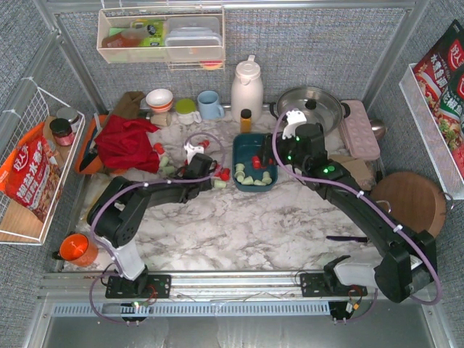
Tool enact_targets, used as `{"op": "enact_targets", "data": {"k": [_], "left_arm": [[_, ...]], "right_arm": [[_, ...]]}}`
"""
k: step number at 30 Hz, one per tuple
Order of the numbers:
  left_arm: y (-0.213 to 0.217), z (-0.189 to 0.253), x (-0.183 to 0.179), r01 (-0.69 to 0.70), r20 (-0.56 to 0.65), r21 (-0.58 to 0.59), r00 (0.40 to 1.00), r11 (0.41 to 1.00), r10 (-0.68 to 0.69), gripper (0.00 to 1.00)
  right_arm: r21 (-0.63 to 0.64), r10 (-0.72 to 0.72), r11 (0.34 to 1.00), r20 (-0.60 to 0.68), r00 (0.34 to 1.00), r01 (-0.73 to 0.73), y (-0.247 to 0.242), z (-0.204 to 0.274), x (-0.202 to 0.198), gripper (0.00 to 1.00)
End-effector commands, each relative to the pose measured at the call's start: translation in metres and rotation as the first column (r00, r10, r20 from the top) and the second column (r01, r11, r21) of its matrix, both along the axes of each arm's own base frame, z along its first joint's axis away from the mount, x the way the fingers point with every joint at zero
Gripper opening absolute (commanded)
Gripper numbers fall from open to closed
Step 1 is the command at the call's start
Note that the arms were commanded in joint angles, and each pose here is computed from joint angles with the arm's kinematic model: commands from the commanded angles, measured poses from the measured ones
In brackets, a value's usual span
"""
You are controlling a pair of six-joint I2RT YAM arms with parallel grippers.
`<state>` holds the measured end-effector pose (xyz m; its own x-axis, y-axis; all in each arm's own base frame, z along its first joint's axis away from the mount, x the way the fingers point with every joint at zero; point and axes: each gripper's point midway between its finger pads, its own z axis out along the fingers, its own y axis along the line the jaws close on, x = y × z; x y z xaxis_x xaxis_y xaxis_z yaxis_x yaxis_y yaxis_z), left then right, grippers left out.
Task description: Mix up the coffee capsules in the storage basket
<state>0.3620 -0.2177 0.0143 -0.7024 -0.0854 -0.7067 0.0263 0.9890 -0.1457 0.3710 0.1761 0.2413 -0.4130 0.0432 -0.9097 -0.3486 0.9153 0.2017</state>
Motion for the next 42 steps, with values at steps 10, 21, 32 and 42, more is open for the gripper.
{"op": "enact_targets", "data": {"k": [10, 21, 32, 42], "left_arm": [[-0.032, 0.131, -0.002, 0.13, 0.34, -0.063, 0.935, 0.989, -0.101, 0.33], [-0.128, 0.179, 0.017, 0.394, 0.477, -0.195, 0.838, 0.898, -0.264, 0.34], [-0.17, 0.125, 0.045, 0.338, 0.331, -0.172, 0.905, 0.926, -0.269, 0.57], [-0.13, 0.138, 0.029, 0.22, 0.322, -0.148, 0.932, 0.964, -0.164, 0.99]], "right_arm": [[-0.048, -0.063, 0.997, 0.062, 0.996, 0.066, -0.018, 0.013, 0.0, 0.98], [-0.111, -0.125, 0.984, 0.105, 0.987, 0.137, -0.038, 0.017, 0.0, 0.99], [-0.113, -0.146, 0.98, 0.144, 0.979, 0.162, -0.046, 0.027, -0.004, 0.99], [-0.108, -0.147, 0.98, 0.161, 0.976, 0.165, -0.048, 0.034, -0.007, 0.99]]}}
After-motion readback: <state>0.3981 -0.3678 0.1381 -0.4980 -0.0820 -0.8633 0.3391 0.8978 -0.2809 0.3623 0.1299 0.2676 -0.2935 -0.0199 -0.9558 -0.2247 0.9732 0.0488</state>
